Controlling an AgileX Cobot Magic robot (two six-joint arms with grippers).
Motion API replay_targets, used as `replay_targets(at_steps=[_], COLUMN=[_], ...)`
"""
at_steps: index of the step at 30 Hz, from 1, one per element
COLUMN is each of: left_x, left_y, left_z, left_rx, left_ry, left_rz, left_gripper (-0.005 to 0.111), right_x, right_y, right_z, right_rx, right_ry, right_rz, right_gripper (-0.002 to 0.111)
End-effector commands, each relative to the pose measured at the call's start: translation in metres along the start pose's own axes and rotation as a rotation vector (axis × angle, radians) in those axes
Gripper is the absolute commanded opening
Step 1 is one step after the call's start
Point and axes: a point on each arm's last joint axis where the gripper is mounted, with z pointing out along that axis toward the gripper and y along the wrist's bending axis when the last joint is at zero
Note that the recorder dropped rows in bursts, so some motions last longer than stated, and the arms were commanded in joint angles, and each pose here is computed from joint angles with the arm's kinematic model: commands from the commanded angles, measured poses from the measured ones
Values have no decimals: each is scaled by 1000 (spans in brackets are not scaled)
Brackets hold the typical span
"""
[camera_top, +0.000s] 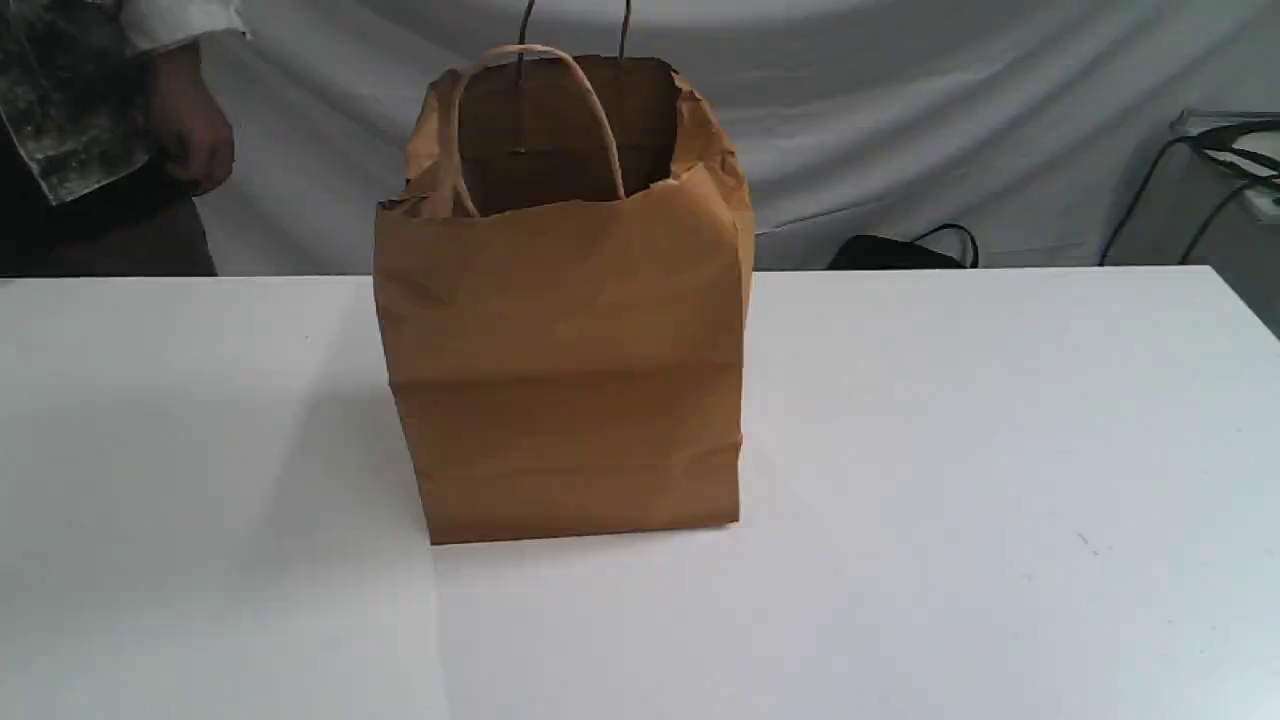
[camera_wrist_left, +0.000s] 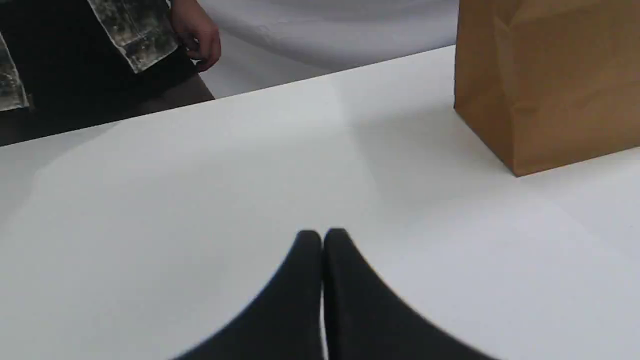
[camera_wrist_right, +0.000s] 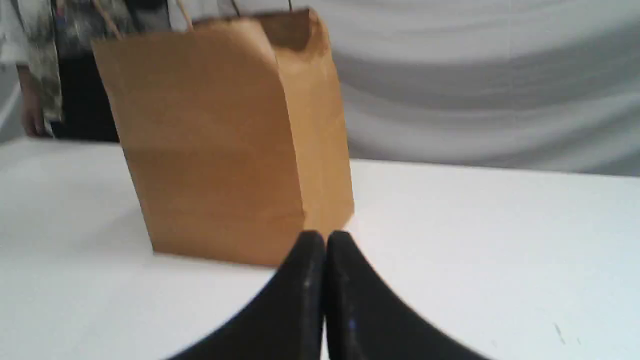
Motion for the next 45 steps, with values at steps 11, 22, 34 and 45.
replay_targets(at_steps=[11, 22, 34, 45], left_x=[1, 1, 1, 1], left_y=[0, 0, 0, 0], left_z=[0, 0, 0, 0], left_rx=[-4, -4, -4, -4], left_ry=[-4, -4, -4, -4], left_rz=[-5, -3, -5, -4], left_gripper=[0, 0, 0, 0], right_x=[15, 15, 16, 16], right_y=[-13, -27, -28, -28], right_z=[-3, -8, -8, -8], right_rx=[186, 460, 477, 476], right_ry=[172, 149, 165, 164], right_rz=[-172, -26, -34, -30], right_gripper=[0, 0, 0, 0])
